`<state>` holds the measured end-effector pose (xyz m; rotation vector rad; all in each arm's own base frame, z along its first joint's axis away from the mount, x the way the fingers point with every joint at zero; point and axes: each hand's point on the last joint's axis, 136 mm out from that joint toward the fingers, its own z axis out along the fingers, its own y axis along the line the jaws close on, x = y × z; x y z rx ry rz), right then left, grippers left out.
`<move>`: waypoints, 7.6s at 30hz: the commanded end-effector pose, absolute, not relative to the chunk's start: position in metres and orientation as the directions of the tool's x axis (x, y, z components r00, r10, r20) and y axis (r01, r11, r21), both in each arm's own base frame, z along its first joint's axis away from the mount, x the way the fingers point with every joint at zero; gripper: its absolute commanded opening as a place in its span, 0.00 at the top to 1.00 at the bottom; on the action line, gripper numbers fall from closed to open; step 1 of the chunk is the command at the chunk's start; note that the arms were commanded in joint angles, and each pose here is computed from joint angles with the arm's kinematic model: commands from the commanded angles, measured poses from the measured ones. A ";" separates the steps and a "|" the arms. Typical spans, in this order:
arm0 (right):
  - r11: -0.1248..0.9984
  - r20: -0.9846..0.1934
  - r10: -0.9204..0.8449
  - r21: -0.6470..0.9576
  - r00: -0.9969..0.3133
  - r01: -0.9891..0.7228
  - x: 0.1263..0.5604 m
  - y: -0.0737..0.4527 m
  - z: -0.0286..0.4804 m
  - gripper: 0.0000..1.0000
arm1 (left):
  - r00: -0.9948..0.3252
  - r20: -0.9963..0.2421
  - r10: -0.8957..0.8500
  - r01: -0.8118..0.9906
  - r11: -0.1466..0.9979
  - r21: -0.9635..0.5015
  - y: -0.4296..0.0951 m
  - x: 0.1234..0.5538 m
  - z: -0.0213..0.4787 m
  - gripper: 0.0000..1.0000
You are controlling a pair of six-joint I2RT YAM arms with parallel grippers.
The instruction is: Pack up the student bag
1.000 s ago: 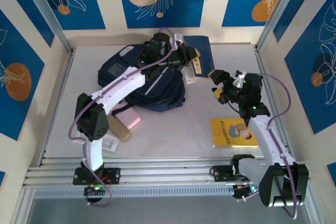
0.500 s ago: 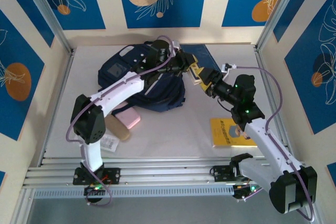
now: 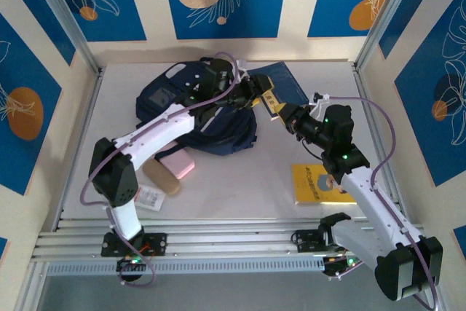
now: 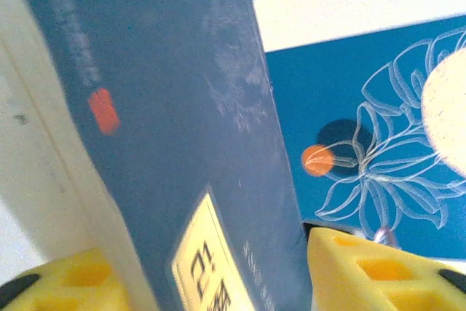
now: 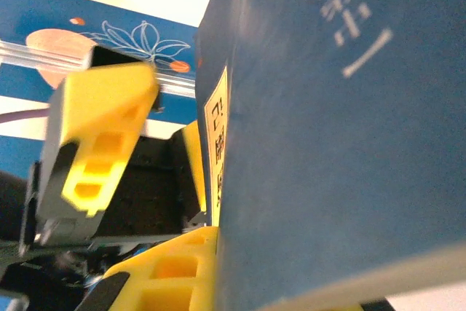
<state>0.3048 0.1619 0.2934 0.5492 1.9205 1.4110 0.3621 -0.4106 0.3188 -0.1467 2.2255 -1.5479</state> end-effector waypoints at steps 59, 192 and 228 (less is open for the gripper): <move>0.168 -0.274 0.565 0.962 -0.778 -0.217 0.230 0.211 0.352 1.00 | -0.838 -0.245 -0.487 0.149 0.228 -0.962 -0.350 0.306 0.325 0.15; 0.450 -0.298 0.570 0.893 -0.766 -0.013 0.273 0.143 0.227 1.00 | -0.790 -0.607 0.088 0.492 0.683 -0.540 -0.258 0.447 0.329 1.00; 0.435 -0.124 0.349 0.899 -0.929 0.044 0.460 0.403 0.121 0.40 | -0.756 -0.654 0.012 0.561 0.526 -0.639 -0.269 0.436 0.388 1.00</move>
